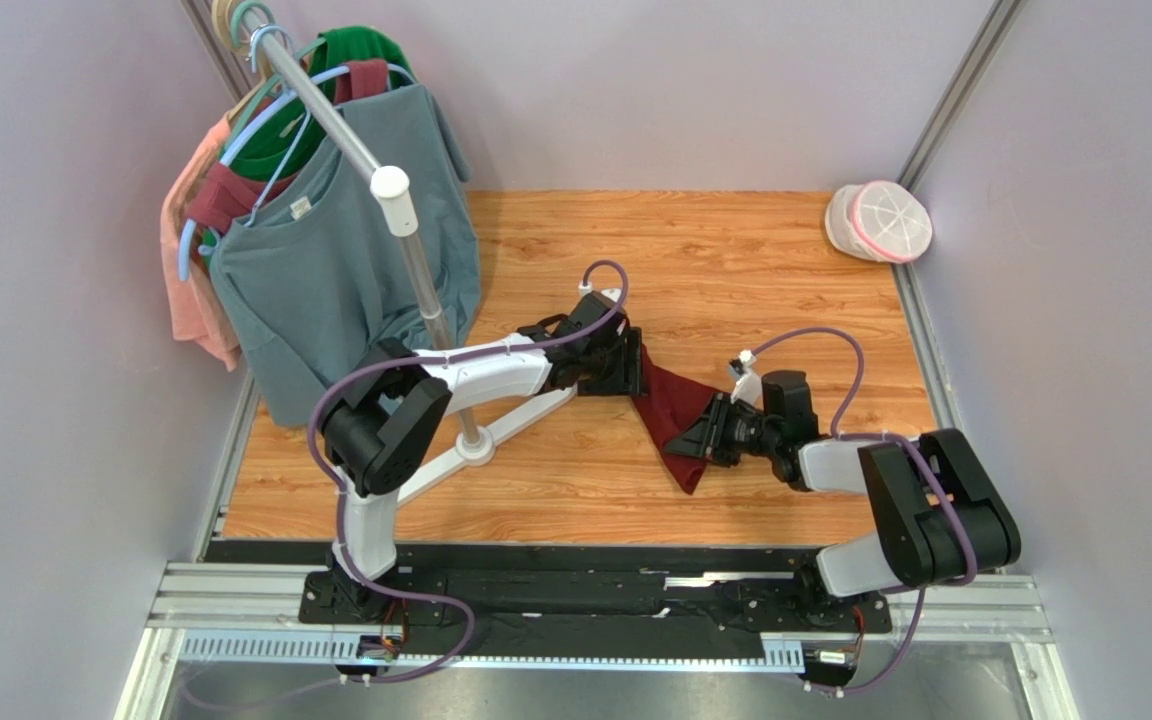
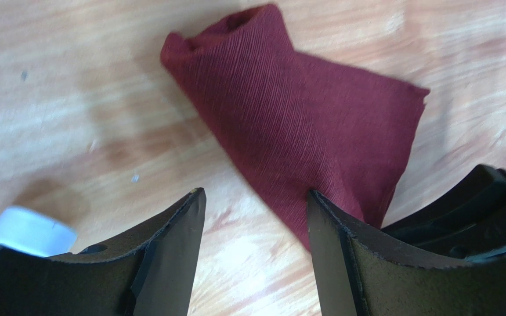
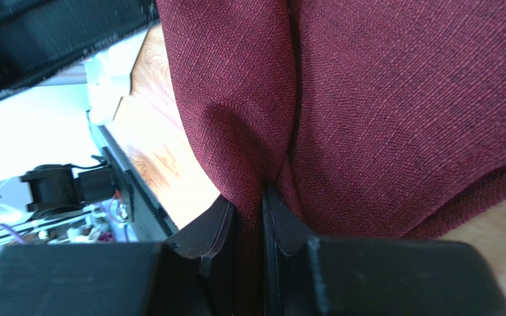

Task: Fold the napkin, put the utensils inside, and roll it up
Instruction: Roll the napkin with the utensil

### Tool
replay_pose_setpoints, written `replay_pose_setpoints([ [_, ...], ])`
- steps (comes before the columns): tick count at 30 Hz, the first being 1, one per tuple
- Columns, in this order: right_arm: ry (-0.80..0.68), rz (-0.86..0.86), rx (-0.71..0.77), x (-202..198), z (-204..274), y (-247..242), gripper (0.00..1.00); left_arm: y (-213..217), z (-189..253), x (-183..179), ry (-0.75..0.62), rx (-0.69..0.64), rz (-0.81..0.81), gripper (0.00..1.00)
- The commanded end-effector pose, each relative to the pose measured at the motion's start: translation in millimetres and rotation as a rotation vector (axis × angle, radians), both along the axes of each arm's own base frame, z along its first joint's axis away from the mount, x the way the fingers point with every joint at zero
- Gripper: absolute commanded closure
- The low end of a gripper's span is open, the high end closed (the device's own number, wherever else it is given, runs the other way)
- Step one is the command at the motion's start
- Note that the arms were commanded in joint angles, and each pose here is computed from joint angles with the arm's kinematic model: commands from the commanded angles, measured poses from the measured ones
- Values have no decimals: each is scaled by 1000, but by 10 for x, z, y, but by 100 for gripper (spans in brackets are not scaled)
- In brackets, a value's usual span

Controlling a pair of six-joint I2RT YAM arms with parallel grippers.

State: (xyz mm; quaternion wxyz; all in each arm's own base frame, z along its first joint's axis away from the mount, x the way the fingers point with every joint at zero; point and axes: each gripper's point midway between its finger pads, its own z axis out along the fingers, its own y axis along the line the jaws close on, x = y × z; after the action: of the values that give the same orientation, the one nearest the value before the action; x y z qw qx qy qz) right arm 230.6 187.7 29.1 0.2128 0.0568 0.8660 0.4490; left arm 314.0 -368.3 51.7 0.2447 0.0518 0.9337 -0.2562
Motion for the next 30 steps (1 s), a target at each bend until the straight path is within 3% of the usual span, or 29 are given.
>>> replay_pose_setpoints([
  [1, 76, -19, -20, -34, -167, -77, 86, -197, 238, 231, -82, -78, 0, 34],
  [10, 98, -23, -7, 4, -173, -89, 86, -191, 115, 330, -60, -110, 22, 33],
  [17, 100, -13, -16, 8, -159, -91, 85, -190, -33, 334, -17, -86, 32, 43],
  [20, 86, 3, -23, 22, -85, -90, 77, -180, -115, 331, 7, -46, 21, 47],
  [21, 64, 4, -24, 41, -20, -91, 66, -169, -129, 337, 7, -34, 21, 48],
  [24, 36, 9, -59, 61, 110, -130, 50, -105, -163, 321, 12, 11, 11, 51],
  [30, -135, -11, -256, 200, 610, -329, 41, -124, -173, 302, 23, 33, -33, 51],
])
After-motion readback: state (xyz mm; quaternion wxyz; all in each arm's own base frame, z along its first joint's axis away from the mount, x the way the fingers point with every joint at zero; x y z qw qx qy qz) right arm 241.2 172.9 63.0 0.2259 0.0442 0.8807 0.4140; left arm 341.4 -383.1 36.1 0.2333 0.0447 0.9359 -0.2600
